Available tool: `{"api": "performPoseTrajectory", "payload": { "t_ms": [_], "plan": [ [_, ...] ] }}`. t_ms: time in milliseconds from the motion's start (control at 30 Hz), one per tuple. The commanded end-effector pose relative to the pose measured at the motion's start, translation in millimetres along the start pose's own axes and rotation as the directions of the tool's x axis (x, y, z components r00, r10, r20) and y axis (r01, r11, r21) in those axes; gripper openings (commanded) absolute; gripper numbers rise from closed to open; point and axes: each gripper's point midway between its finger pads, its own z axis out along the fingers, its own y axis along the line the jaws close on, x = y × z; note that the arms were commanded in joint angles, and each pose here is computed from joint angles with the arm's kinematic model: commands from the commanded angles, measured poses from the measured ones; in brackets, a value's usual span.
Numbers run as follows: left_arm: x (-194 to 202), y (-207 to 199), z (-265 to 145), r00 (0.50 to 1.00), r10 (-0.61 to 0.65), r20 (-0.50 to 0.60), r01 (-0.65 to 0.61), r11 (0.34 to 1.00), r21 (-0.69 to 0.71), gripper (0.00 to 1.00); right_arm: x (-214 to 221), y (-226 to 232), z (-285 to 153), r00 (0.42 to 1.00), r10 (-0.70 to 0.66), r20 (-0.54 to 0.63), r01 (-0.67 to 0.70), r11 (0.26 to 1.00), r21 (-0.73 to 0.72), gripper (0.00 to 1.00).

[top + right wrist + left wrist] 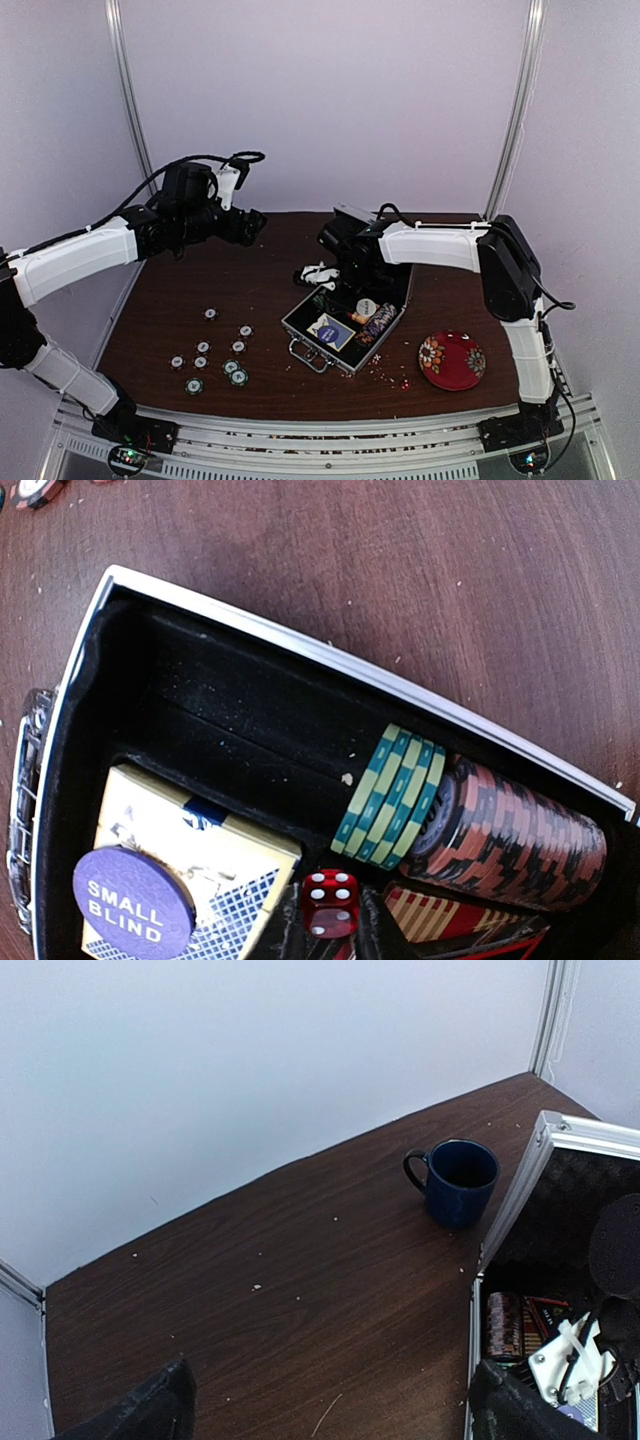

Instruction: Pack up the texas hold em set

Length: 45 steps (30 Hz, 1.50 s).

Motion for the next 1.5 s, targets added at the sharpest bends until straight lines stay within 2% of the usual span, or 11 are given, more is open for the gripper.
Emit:
{"api": "performPoseTrajectory", "payload": {
  "t_ms": [0, 100, 233, 467, 633, 733, 967, 1167, 1467],
  "plan": [
    [-18.9, 4.0, -9.2, 0.998, -0.012, 0.064, 0.012, 1.000, 0.004, 0.97, -3.5, -6.6, -0.6, 1.000, 0.014, -0.004, -0.014, 1.000, 0.028, 0.25],
    [-19.1, 4.0, -9.1, 0.998, -0.010, 0.065, 0.010, 1.000, 0.004, 0.97, -8.6, -7.9, -11.3, 1.000, 0.015, 0.014, -0.015, 0.999, 0.039, 0.30],
    [-18.1, 3.4, -8.5, 0.998, -0.009, 0.062, 0.008, 1.000, 0.006, 0.97, -17.4, -3.1, -34.1, 0.999, 0.006, 0.053, -0.007, 1.000, 0.027, 0.31],
    [-15.9, 4.0, -7.1, 0.998, -0.005, 0.058, 0.005, 1.000, 0.004, 0.97, -12.1, 35.9, -82.0, 0.990, -0.058, 0.127, 0.071, 0.993, -0.094, 0.29],
    [-13.0, 9.6, -3.7, 0.998, -0.024, 0.050, 0.024, 1.000, -0.002, 0.98, 33.0, 80.5, -101.2, 0.980, -0.180, 0.085, 0.194, 0.961, -0.199, 0.28],
    [-11.5, 13.4, -2.3, 0.999, -0.028, 0.043, 0.029, 1.000, -0.012, 0.98, 77.3, 110.2, -98.3, 0.960, -0.279, 0.007, 0.272, 0.931, -0.245, 0.28],
    [-9.5, 17.3, 0.1, 0.999, -0.025, 0.035, 0.026, 1.000, -0.012, 0.98, 151.6, 144.4, -88.4, 0.880, -0.451, -0.149, 0.412, 0.881, -0.232, 0.31],
    [-5.6, 14.8, 4.2, 1.000, -0.016, 0.020, 0.016, 1.000, 0.003, 0.97, 172.1, 152.7, -78.8, 0.837, -0.506, -0.209, 0.467, 0.859, -0.211, 0.32],
    [-5.3, 13.3, 4.7, 1.000, -0.011, 0.017, 0.011, 1.000, 0.012, 0.97, 178.8, 150.5, -63.2, 0.817, -0.519, -0.250, 0.486, 0.854, -0.186, 0.33]
  ]
}}
